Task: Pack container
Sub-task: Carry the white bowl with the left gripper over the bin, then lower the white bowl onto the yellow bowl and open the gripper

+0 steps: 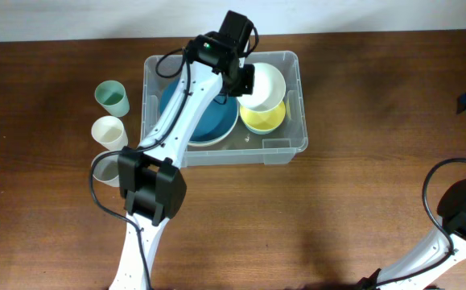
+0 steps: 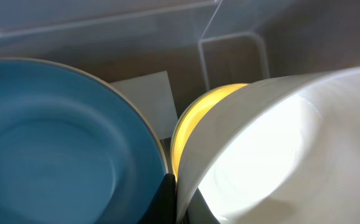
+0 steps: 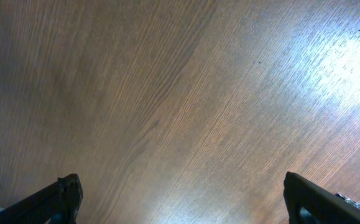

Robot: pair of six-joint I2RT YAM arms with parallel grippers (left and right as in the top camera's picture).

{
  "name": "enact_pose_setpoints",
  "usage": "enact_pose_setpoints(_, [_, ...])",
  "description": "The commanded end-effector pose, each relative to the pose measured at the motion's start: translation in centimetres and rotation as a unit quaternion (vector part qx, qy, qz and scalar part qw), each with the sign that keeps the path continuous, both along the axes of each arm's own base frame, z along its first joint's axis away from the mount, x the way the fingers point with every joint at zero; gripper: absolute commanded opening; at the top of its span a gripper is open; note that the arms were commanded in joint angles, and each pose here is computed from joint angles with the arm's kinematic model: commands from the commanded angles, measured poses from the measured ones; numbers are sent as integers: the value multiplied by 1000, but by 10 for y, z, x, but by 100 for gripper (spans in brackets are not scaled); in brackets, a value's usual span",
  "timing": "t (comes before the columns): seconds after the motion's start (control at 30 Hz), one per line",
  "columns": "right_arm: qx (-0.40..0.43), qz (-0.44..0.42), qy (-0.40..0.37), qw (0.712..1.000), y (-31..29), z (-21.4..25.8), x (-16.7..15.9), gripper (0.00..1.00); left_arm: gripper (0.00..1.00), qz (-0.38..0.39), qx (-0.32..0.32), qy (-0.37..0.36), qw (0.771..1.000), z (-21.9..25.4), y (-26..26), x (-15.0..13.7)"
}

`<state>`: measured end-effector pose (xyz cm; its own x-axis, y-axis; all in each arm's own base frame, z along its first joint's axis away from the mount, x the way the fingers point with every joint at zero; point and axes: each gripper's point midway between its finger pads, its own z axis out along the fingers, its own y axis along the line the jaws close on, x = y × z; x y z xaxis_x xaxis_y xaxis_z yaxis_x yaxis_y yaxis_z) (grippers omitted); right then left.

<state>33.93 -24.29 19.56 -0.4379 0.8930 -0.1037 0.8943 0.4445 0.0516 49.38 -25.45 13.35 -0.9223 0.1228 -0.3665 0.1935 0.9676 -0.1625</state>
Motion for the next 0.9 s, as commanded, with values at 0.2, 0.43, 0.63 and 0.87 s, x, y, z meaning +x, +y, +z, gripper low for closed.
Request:
enact_pose_setpoints(0.2, [-11,1,-1,1000,-2,6,-4,99,1,-26,-4,51,998,-51,-16,-6])
enact_pose_setpoints(0.43, [-11,1,-1,1000,-2,6,-4,99,1,-29,-3,55,998,-54,-18,-8])
enact_pose_setpoints(0.63, [-11,1,-1,1000,-2,6,-4,99,14,-28,-3,57,998,-54,-18,-9])
enact_pose_setpoints(0.87, [-11,1,-1,1000,-2,6,-4,99,27,-34,-2,54,998,-52,-18,-8])
